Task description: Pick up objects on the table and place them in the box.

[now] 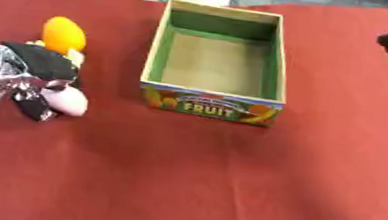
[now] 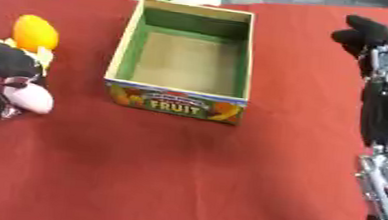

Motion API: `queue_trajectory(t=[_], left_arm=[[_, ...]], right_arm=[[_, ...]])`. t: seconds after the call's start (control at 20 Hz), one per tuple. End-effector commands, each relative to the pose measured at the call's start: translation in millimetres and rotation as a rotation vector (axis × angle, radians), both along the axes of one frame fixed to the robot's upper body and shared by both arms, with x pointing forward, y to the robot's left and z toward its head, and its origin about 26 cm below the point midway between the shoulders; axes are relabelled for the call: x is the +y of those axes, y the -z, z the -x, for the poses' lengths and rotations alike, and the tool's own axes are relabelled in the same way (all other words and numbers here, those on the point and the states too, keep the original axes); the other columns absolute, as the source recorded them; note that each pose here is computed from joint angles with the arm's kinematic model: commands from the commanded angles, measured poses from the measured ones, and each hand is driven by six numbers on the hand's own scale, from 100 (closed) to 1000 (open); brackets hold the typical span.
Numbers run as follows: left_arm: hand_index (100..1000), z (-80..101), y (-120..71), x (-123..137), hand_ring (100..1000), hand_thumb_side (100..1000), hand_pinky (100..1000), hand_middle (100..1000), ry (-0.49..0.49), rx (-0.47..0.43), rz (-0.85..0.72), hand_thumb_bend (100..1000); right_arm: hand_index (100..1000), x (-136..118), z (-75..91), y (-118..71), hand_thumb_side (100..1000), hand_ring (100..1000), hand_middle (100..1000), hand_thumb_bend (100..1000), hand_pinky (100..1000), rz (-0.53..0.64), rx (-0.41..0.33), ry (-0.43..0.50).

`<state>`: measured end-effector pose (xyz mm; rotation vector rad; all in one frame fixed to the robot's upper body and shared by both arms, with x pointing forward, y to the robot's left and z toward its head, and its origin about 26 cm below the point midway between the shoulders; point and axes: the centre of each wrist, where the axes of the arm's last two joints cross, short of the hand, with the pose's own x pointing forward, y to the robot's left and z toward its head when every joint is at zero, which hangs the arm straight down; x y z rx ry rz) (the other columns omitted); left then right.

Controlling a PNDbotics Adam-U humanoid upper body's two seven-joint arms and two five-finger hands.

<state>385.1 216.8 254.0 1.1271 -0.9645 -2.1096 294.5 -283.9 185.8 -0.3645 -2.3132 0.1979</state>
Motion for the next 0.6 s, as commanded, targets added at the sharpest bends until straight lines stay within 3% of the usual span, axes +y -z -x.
queue_trajectory(t=[0.05,0.15,0.45,0.5,0.55,0.6], left_arm=[[524,12.0,-24.5,0.3,357,222,100,381,0.017,-0.104,0.075,100],[516,16.3,-28.5,0.3,351,273,100,376,0.025,-0.132,0.124,100],[477,28.9,-49.8,-0.3,334,309,100,337,0.03,-0.268,0.252,100],[469,30.7,-53.2,-1.3,325,416,100,328,0.032,-0.29,0.269,100],[466,32.8,-57.9,-3.0,323,313,100,326,0.039,-0.312,0.285,100],[457,35.1,-62.9,-5.3,318,319,100,317,0.05,-0.332,0.301,100]], right_arm=[[822,-1.5,2.9,-8.2,1000,784,642,100,885,0.014,-0.031,0.003],[822,-1.6,2.9,-8.2,1000,784,641,100,885,0.015,-0.031,0.004],[822,-1.7,2.9,-8.4,1000,783,641,100,885,0.016,-0.03,0.003],[822,-1.7,2.9,-8.5,1000,783,641,100,885,0.017,-0.03,0.003],[822,-1.8,2.8,-8.7,1000,783,641,100,885,0.017,-0.031,0.003],[822,-1.9,2.8,-8.9,1000,783,641,100,885,0.018,-0.031,0.003]])
